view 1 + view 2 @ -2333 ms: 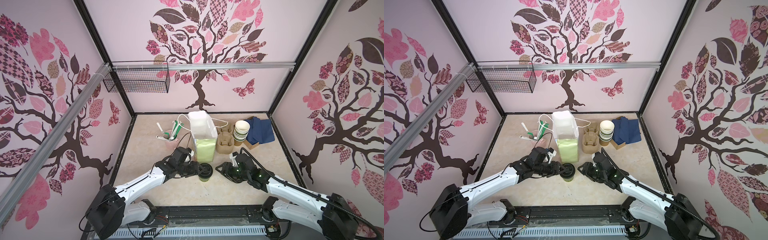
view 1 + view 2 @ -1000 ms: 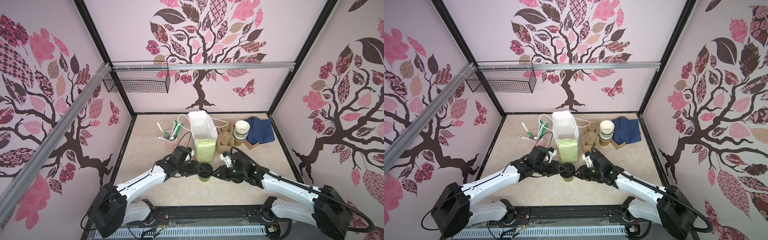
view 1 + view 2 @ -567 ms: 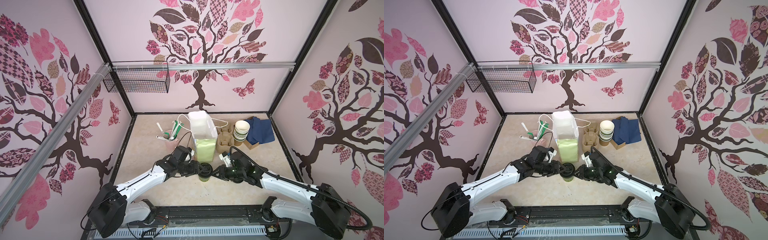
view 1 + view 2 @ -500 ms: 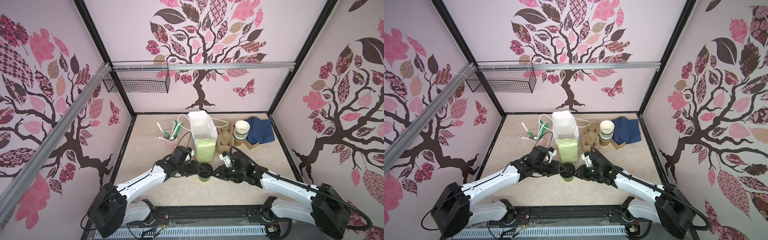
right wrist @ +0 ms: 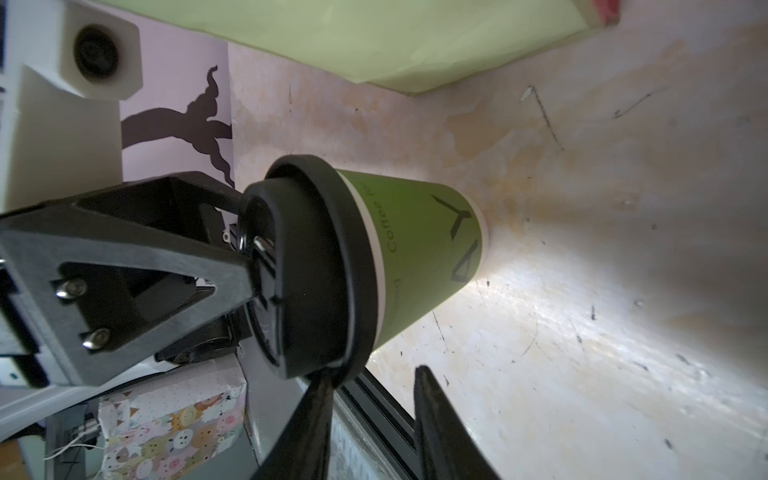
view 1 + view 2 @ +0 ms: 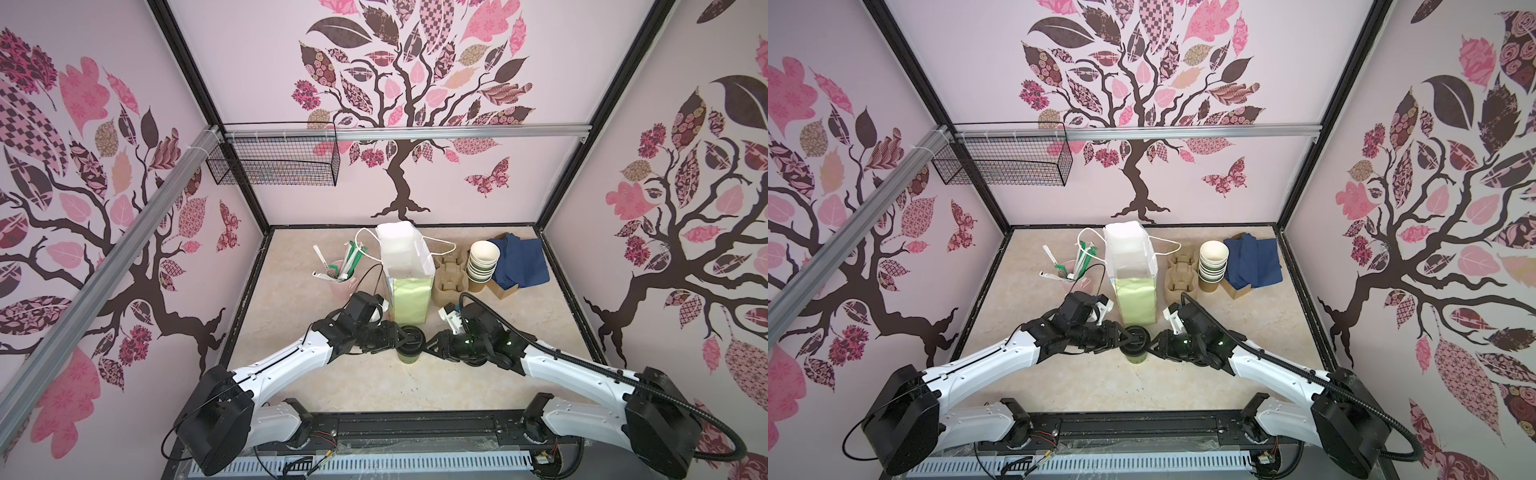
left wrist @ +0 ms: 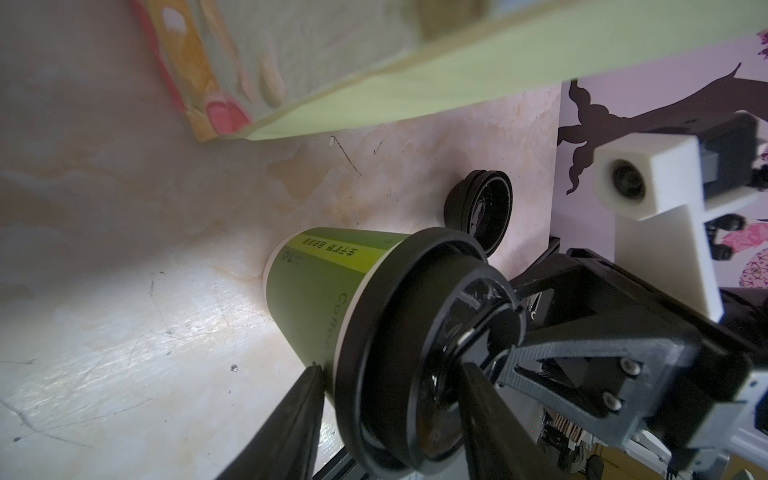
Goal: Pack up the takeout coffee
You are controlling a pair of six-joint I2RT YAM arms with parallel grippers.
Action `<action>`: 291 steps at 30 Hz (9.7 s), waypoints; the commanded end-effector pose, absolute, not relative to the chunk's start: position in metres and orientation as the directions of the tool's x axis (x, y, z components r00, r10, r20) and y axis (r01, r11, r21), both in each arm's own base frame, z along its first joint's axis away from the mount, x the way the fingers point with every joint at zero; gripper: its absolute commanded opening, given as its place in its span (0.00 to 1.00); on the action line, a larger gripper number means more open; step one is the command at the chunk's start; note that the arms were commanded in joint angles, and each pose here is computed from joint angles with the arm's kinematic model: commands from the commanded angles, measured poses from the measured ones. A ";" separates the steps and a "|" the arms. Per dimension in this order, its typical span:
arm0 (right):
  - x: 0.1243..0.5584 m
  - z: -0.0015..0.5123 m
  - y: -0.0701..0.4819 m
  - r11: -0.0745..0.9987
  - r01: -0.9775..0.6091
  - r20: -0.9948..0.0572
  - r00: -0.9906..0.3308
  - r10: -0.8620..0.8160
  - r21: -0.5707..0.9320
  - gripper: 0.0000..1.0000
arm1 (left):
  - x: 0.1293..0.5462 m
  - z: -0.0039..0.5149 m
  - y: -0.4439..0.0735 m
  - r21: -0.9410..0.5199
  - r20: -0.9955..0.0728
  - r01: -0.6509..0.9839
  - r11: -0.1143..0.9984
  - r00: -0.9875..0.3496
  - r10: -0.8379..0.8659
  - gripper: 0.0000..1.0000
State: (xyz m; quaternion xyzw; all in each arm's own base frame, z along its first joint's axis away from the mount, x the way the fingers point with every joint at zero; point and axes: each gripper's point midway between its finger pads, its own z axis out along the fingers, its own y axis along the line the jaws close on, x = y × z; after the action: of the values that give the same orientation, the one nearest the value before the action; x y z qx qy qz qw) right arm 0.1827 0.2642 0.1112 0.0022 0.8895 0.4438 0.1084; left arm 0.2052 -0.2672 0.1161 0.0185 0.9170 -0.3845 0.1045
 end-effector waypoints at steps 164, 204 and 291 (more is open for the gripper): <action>0.158 0.127 0.263 0.473 -0.011 -0.063 -0.994 0.094 0.881 0.33 | 0.182 0.079 -0.242 -0.607 -0.132 0.086 0.790 -0.991 0.007 0.49; 0.149 0.071 0.261 0.628 0.043 -0.016 -0.996 0.088 0.777 0.29 | 0.179 0.077 -0.241 -0.603 -0.123 0.090 0.793 -0.992 0.018 0.49; 0.160 0.171 0.301 0.883 -0.464 -0.580 -0.739 -0.343 0.069 0.83 | 0.191 0.170 -0.091 -0.572 -0.483 -0.275 0.773 -0.648 -0.589 0.73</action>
State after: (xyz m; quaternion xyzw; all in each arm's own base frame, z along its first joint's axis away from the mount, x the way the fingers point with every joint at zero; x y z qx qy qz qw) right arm 0.1505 0.3003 0.1711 -0.2154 0.9287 0.1317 0.2717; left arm 0.1943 -0.1054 0.1845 -0.2186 0.8757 -0.2608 0.3427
